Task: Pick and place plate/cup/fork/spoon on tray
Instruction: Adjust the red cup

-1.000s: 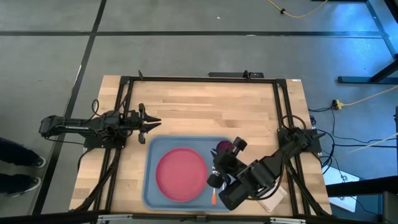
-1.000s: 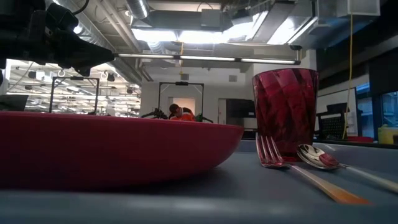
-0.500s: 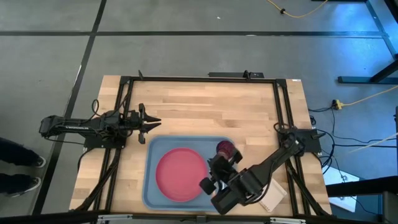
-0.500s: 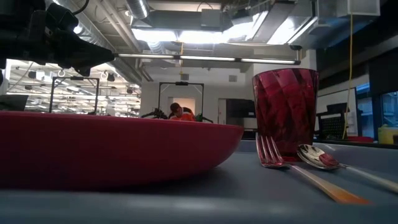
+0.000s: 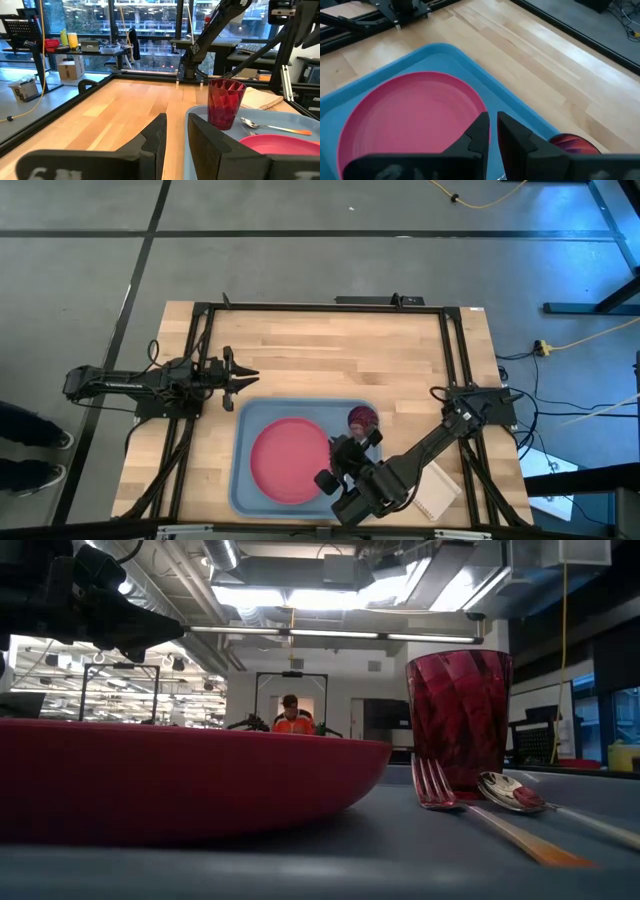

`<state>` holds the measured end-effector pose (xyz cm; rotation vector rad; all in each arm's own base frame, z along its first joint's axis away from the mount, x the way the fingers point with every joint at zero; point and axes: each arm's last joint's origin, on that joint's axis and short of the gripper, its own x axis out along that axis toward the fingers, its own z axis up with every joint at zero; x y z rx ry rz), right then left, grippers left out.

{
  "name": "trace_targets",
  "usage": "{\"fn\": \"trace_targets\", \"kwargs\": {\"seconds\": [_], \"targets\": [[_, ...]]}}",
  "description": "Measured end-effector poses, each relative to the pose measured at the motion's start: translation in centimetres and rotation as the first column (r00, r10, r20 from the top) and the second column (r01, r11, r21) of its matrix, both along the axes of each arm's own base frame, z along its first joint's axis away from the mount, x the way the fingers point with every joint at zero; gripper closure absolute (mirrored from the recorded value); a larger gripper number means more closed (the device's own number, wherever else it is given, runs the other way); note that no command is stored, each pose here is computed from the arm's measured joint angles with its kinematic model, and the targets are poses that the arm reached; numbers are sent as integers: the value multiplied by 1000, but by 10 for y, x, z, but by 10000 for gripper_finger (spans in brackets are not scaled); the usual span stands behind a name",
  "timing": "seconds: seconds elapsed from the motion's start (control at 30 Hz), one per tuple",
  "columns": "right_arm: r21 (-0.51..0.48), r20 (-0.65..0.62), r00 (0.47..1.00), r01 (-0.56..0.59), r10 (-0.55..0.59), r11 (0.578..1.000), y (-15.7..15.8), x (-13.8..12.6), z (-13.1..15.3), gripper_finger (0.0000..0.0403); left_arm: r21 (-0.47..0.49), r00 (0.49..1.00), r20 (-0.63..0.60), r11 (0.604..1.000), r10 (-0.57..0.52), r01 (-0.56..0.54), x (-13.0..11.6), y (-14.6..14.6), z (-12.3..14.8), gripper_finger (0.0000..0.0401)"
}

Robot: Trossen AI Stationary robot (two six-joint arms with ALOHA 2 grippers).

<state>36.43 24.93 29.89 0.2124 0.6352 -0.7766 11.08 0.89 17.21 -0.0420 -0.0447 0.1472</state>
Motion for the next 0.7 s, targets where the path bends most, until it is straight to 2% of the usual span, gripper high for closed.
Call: {"fn": "trace_targets", "kwargs": {"seconds": [0.13,0.3,0.5,0.7], "targets": [[-9,-20,999,29,-29,1000,-2,-3,-5,366,0,1000,0,1000,0,0,0,0,0,330],[-7,-10,999,40,-40,999,0,-5,-8,397,0,1000,0,1000,0,0,0,0,0,330],[12,57,998,40,-40,999,-7,-16,18,400,0,1000,0,1000,0,0,0,0,0,330],[52,-14,994,114,-113,992,-27,-26,7,401,0,1000,-1,1000,0,0,0,0,0,330]]}}
